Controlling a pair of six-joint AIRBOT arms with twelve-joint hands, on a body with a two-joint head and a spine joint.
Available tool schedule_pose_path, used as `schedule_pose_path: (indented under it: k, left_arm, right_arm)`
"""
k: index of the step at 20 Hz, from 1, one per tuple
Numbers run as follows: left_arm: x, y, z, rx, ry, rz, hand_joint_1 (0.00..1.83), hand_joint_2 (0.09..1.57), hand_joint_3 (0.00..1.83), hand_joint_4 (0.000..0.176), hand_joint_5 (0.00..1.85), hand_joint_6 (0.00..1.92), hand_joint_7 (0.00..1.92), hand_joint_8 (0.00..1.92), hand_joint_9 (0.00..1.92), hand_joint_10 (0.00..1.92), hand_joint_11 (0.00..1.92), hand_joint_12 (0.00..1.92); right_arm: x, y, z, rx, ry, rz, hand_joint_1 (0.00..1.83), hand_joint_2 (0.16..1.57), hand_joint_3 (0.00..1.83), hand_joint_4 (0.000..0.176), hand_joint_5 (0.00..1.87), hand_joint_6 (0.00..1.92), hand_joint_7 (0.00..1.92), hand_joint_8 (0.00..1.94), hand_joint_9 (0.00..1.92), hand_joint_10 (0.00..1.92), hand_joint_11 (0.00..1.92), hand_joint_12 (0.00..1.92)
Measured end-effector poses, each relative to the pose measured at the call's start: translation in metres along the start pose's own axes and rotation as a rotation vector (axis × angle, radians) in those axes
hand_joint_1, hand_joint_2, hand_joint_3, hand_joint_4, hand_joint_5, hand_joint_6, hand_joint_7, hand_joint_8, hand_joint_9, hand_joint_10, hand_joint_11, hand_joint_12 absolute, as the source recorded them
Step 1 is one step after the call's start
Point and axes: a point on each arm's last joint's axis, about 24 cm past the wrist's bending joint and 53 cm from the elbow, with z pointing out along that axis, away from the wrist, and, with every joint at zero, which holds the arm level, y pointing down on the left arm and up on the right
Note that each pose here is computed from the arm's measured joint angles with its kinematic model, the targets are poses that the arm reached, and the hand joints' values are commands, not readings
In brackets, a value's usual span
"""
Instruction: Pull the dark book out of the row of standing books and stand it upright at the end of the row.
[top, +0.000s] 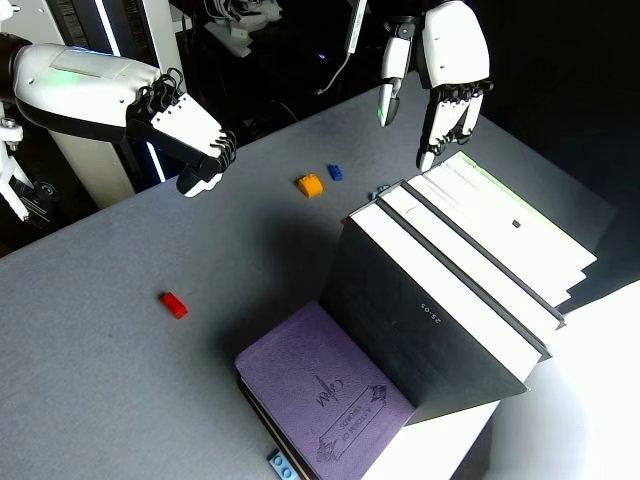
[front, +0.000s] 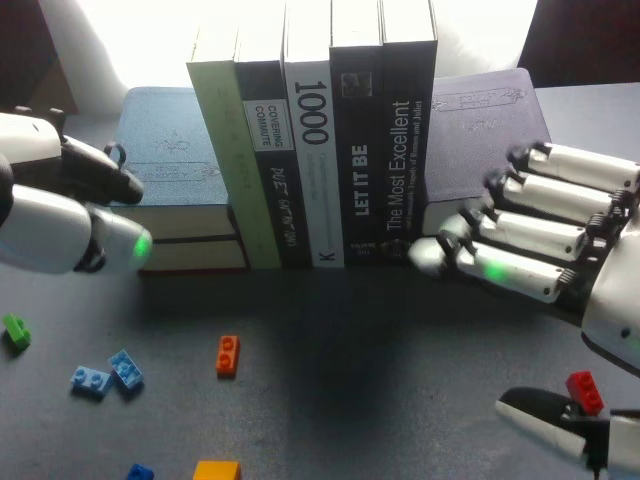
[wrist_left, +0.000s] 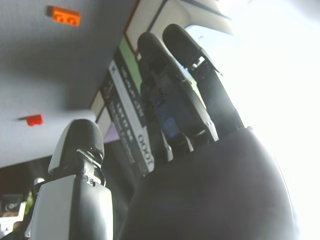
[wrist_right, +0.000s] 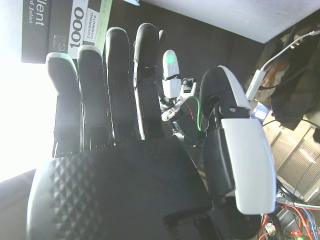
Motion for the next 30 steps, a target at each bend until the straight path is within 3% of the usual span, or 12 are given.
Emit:
schedule_pose_path:
  k: [3, 5, 7, 9, 12, 14, 19, 21, 22, 25, 28, 30]
  left_arm:
    - [0.0, 0.0, 0.0, 0.0, 0.0, 0.0, 0.04, 1.28, 0.0, 0.03, 0.31, 0.0, 0.34, 0.0, 0.39, 0.0, 0.44, 0.06]
    - [0.0, 0.0, 0.0, 0.0, -0.001, 0.001, 0.16, 1.28, 0.0, 0.006, 0.29, 0.0, 0.33, 0.0, 0.37, 0.01, 0.45, 0.04]
    - [0.0, 0.0, 0.0, -0.001, 0.0, 0.0, 0.09, 1.28, 0.0, 0.024, 0.32, 0.01, 0.35, 0.01, 0.39, 0.01, 0.46, 0.04]
    - [0.0, 0.0, 0.0, 0.0, 0.0, 0.001, 0.15, 1.28, 0.0, 0.022, 0.32, 0.0, 0.35, 0.0, 0.39, 0.0, 0.46, 0.03]
    - [0.0, 0.0, 0.0, -0.001, 0.0, 0.001, 0.21, 1.27, 0.0, 0.007, 0.31, 0.0, 0.35, 0.0, 0.38, 0.0, 0.46, 0.03]
    - [0.001, -0.001, 0.0, 0.002, 0.002, 0.001, 0.15, 1.28, 0.0, 0.025, 0.31, 0.0, 0.35, 0.0, 0.38, 0.0, 0.44, 0.02]
    - [0.001, 0.0, 0.0, -0.003, 0.002, 0.004, 0.17, 1.29, 0.0, 0.028, 0.32, 0.0, 0.36, 0.0, 0.4, 0.01, 0.46, 0.02]
    - [0.001, -0.001, 0.0, 0.002, 0.002, 0.0, 0.19, 1.29, 0.0, 0.01, 0.3, 0.0, 0.35, 0.0, 0.38, 0.0, 0.45, 0.01]
    - [0.001, -0.001, 0.0, 0.002, 0.002, 0.001, 0.14, 1.29, 0.0, 0.026, 0.3, 0.0, 0.34, 0.0, 0.37, 0.0, 0.44, 0.01]
    - [0.001, 0.0, 0.0, -0.001, 0.001, 0.002, 0.17, 1.3, 0.0, 0.008, 0.31, 0.0, 0.35, 0.0, 0.39, 0.0, 0.46, 0.01]
    - [0.001, -0.001, 0.0, 0.002, 0.002, 0.0, 0.15, 1.29, 0.0, 0.032, 0.3, 0.0, 0.35, 0.0, 0.39, 0.0, 0.46, 0.01]
    - [0.001, -0.001, 0.0, 0.001, 0.001, 0.001, 0.21, 1.28, 0.0, 0.022, 0.32, 0.01, 0.36, 0.0, 0.4, 0.01, 0.47, 0.01]
  right_arm:
    - [-0.001, 0.0, 0.0, 0.001, -0.005, 0.002, 0.1, 1.26, 0.05, 0.0, 0.08, 0.36, 0.16, 0.01, 0.0, 0.31, 0.0, 0.63]
    - [-0.007, 0.003, 0.002, -0.008, -0.02, 0.003, 0.11, 1.27, 0.02, 0.0, 0.09, 0.3, 0.14, 0.0, 0.01, 0.26, 0.0, 0.27]
    - [-0.018, 0.008, 0.007, -0.023, -0.058, 0.016, 0.07, 1.27, 0.01, 0.006, 0.07, 0.27, 0.08, 0.01, 0.0, 0.04, 0.0, 0.01]
    - [-0.032, 0.016, 0.012, -0.046, -0.104, 0.022, 0.06, 1.26, 0.01, 0.03, 0.2, 0.33, 0.07, 0.0, 0.0, 0.0, 0.0, 0.0]
    - [-0.036, 0.02, 0.018, -0.062, -0.126, -0.021, 0.09, 1.26, 0.0, 0.027, 0.44, 0.43, 0.11, 0.02, 0.0, 0.0, 0.0, 0.0]
    - [-0.031, 0.02, 0.03, -0.057, -0.131, -0.093, 0.06, 1.26, 0.0, 0.012, 0.66, 0.44, 0.09, 0.0, 0.0, 0.0, 0.0, 0.0]
    - [-0.05, -0.009, 0.05, -0.005, -0.202, -0.084, 0.0, 1.27, 0.0, 0.0, 0.67, 0.43, 0.07, 0.0, 0.0, 0.0, 0.0, 0.0]
    - [-0.059, -0.007, 0.055, -0.017, -0.242, -0.087, 0.05, 1.28, 0.01, 0.0, 0.7, 0.44, 0.12, 0.02, 0.0, 0.0, 0.0, 0.0]
    - [-0.062, -0.006, 0.057, -0.026, -0.254, -0.101, 0.02, 1.28, 0.01, 0.0, 0.67, 0.43, 0.1, 0.01, 0.0, 0.0, 0.0, 0.0]
    - [-0.077, -0.005, 0.063, -0.048, -0.317, -0.146, 0.07, 1.27, 0.0, 0.0, 0.68, 0.45, 0.14, 0.02, 0.0, 0.0, 0.0, 0.0]
    - [-0.096, -0.013, 0.065, -0.045, -0.396, -0.175, 0.0, 1.27, 0.0, 0.012, 0.64, 0.44, 0.13, 0.01, 0.0, 0.0, 0.0, 0.0]
    - [-0.1, -0.01, 0.066, -0.06, -0.424, -0.192, 0.07, 1.28, 0.0, 0.0, 0.72, 0.47, 0.21, 0.04, 0.0, 0.0, 0.0, 0.0]
